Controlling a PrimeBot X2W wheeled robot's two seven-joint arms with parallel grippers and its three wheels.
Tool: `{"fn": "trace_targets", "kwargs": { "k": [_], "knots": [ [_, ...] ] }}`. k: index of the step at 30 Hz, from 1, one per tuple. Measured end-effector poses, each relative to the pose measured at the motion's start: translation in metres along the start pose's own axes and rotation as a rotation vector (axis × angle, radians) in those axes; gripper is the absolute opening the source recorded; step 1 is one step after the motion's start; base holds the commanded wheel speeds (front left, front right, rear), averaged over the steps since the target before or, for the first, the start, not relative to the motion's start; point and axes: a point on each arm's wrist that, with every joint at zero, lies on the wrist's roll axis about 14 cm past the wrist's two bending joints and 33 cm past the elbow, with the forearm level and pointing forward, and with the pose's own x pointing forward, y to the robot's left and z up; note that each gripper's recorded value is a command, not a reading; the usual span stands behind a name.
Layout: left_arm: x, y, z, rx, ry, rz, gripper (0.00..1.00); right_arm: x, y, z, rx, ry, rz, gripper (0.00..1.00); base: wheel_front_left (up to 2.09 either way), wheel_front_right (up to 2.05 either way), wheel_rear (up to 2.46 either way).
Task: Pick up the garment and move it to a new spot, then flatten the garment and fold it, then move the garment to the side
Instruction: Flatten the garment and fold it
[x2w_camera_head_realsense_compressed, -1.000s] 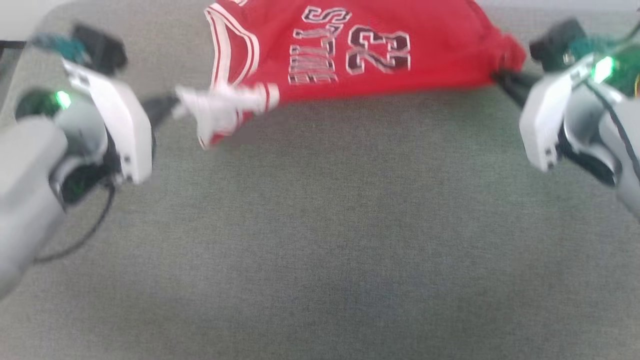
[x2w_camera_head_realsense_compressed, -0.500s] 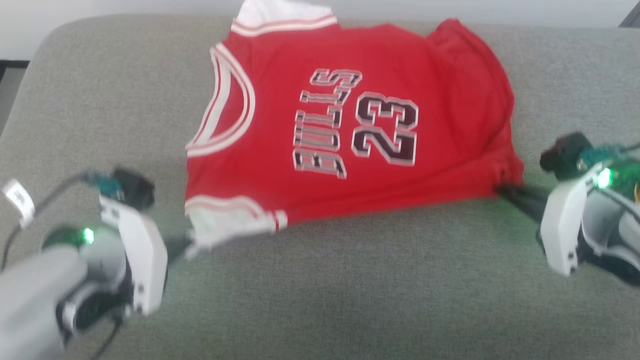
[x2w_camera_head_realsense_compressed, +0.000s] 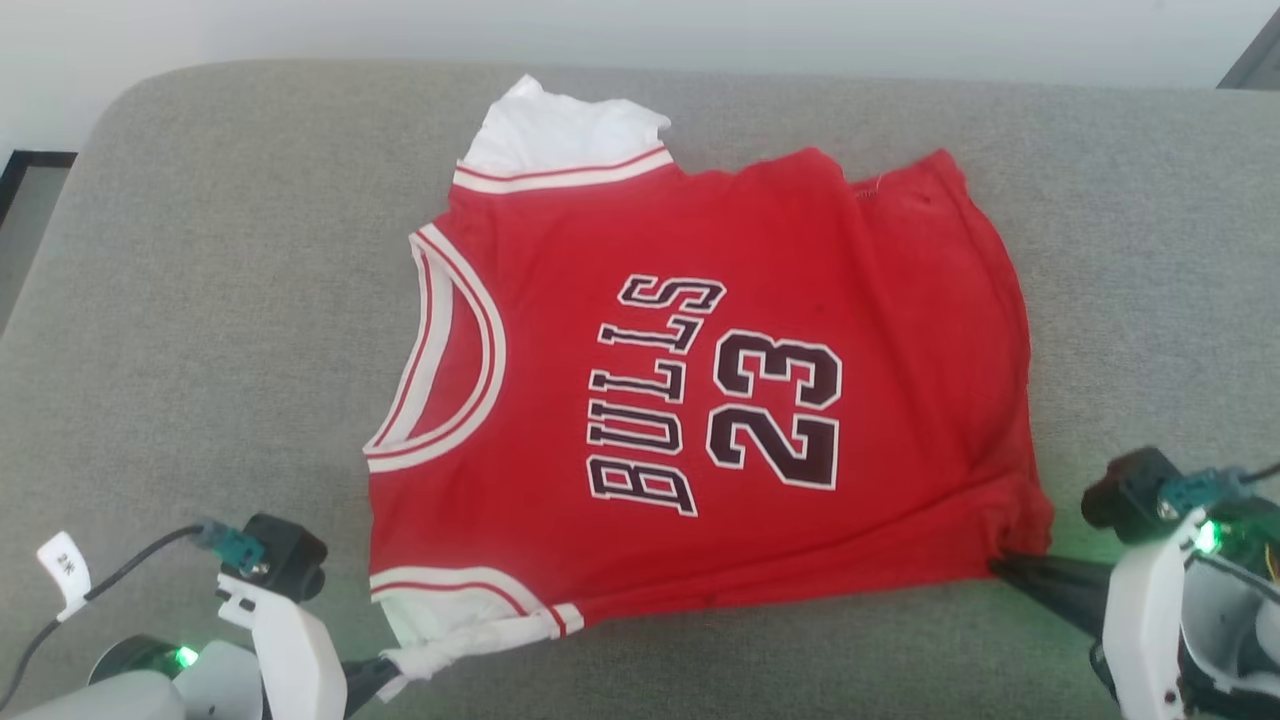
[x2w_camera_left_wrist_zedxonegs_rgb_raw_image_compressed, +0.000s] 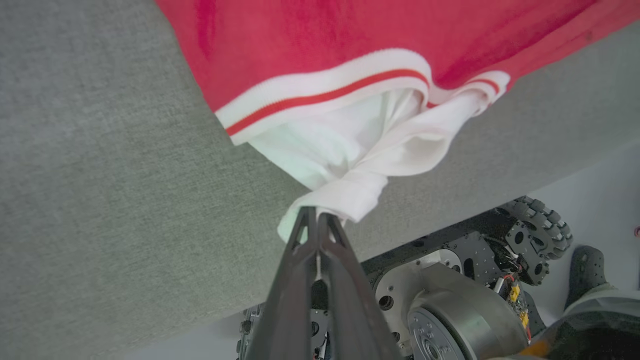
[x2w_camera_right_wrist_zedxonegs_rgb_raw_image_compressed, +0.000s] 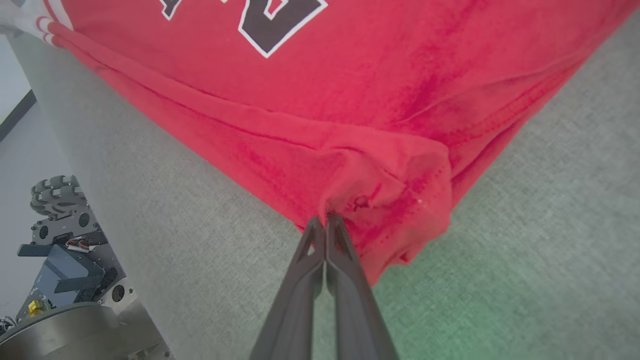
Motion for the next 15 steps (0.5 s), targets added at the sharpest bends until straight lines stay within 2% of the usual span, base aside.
{"fn": "trace_targets", "kwargs": {
  "k": [7,15],
  "knots": [
    [-0.006,0.005,0.008,0.013,-0.029,0.026,0.00,-0.008,0.010,-0.006,0.014,-0.030,0.011,0.00,0.00,0.00,0.00],
    [-0.026,0.021,0.082,0.160,-0.238,0.098,0.00,-0.018,-0.006,0.017,0.058,-0.148,-0.056,0.00,0.00,0.00,0.00]
  ]
}}
